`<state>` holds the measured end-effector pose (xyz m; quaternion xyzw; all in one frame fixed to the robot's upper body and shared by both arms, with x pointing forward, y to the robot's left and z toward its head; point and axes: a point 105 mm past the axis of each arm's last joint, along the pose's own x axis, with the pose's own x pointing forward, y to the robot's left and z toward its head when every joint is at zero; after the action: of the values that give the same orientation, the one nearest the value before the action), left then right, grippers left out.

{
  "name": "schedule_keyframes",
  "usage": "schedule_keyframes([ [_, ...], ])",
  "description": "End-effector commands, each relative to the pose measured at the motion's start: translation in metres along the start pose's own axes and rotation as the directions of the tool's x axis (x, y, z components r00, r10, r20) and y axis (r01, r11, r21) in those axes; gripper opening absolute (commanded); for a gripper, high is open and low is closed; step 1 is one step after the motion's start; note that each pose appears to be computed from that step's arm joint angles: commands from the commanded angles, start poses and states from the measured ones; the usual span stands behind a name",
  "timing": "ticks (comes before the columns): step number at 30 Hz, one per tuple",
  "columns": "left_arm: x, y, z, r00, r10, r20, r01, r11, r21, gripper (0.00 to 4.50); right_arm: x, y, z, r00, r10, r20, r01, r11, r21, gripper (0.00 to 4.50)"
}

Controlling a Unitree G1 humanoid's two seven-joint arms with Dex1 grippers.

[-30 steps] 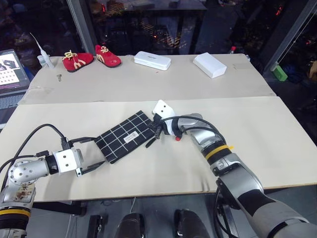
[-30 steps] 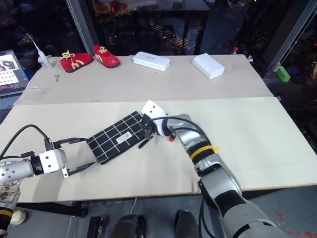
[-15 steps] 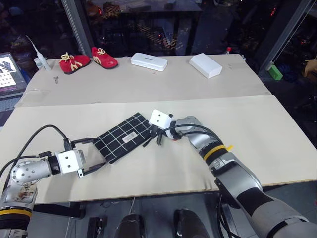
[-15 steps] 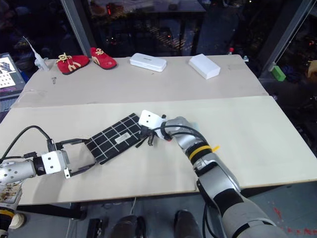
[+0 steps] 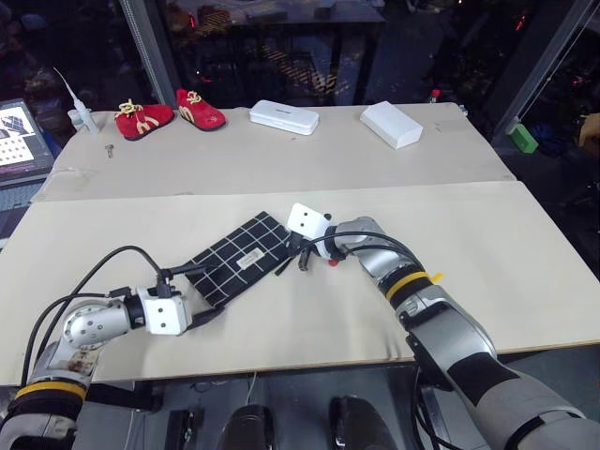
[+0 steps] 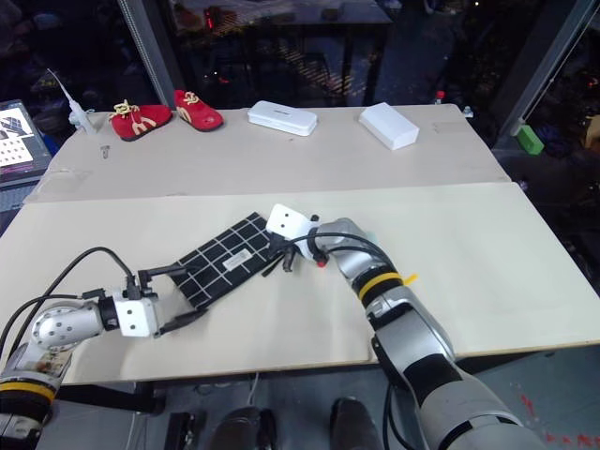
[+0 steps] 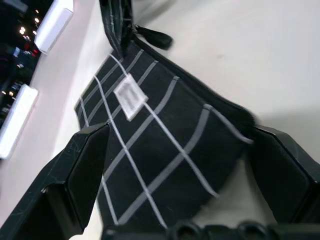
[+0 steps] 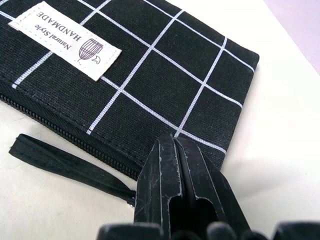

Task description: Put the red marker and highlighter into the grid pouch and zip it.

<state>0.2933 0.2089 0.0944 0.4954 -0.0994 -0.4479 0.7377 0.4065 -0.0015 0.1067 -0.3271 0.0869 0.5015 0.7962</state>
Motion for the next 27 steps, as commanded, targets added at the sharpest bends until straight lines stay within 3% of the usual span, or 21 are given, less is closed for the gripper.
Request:
schedule_keyframes([
  [1, 0.011, -0.006, 0.000, 1.000, -0.018, 0.012, 0.017, 1.000, 0.012, 4.50, -0.002, -0.007, 0.008, 1.000, -0.017, 0.015, 0.017, 1.000, -0.007, 0.06],
  [13, 0.023, -0.010, -0.001, 0.999, -0.030, 0.027, 0.030, 0.999, 0.016, 4.50, -0.004, -0.007, 0.004, 1.000, -0.021, 0.007, 0.021, 1.000, 0.006, 0.06],
  [16, 0.028, -0.009, 0.002, 0.999, -0.025, 0.038, 0.024, 1.000, 0.020, 3.83, -0.005, -0.007, 0.003, 1.000, -0.021, 0.006, 0.020, 1.000, 0.009, 0.00],
  [25, 0.037, -0.005, 0.005, 0.998, -0.019, 0.059, 0.018, 1.000, 0.015, 0.31, -0.009, -0.010, 0.000, 1.000, -0.024, -0.001, 0.024, 1.000, 0.013, 0.00],
  [27, 0.040, -0.005, 0.007, 0.998, -0.017, 0.065, 0.017, 1.000, 0.010, 0.06, -0.010, -0.009, 0.000, 1.000, -0.019, 0.006, 0.019, 1.000, 0.020, 0.00],
])
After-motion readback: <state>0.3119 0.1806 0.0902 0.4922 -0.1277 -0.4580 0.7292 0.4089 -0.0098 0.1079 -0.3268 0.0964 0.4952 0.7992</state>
